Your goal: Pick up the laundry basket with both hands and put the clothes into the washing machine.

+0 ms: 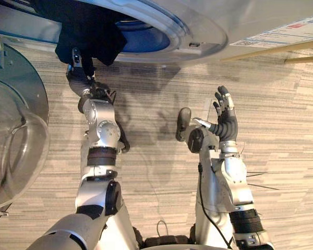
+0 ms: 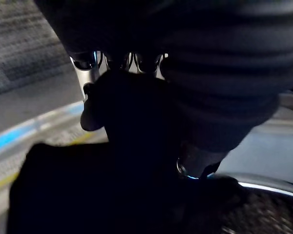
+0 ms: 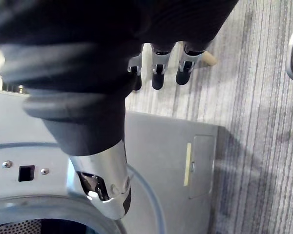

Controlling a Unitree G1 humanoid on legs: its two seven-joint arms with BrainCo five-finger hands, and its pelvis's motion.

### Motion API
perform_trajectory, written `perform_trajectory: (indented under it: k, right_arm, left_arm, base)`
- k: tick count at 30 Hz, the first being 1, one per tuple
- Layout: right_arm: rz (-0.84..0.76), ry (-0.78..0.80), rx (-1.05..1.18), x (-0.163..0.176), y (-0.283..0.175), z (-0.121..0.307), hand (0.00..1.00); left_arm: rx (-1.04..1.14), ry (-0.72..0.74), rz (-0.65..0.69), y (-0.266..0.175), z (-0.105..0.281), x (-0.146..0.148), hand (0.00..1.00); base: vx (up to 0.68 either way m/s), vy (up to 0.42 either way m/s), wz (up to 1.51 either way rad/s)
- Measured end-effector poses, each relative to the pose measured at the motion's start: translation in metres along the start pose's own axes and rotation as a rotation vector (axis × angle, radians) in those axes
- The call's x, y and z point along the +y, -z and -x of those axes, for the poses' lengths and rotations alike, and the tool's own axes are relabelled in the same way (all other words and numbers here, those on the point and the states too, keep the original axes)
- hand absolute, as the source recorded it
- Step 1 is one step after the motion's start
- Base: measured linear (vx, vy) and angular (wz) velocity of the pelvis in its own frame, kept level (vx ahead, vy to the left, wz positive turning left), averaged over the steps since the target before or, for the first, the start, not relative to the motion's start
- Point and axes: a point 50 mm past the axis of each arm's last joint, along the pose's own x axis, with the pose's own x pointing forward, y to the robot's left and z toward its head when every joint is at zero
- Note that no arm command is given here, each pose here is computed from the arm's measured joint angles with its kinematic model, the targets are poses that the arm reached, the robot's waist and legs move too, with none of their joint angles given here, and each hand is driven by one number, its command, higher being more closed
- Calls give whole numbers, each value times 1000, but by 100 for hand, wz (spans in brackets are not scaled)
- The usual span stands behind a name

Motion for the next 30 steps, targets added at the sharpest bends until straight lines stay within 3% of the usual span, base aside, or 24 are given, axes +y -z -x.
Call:
perform_trajectory:
  k: [4,9,16,24,30]
  right_arm:
    - [6,3,10,0,2,3,0]
    - [16,4,6,2,3,5,0]
    - [23,25,3,0,2,5,0]
    - [21,18,2,1,2,5,0]
    - [42,8,-7,-10,0,3,0]
  left_arm:
    - [7,31,-39,6,21,2,100]
    - [-53,127,-219,9,59,-7,100]
    - [-125,174,-321,4,63,-18,100]
    - [-286,278,-322,-30,14,-63,100]
    - [-461,416,-359,-86,-34,-139,100]
  base:
    - [24,3,13]
    - [11,-6,16]
    - [-6,-12,4]
    - [-7,-1,-4]
    - [0,8,-20]
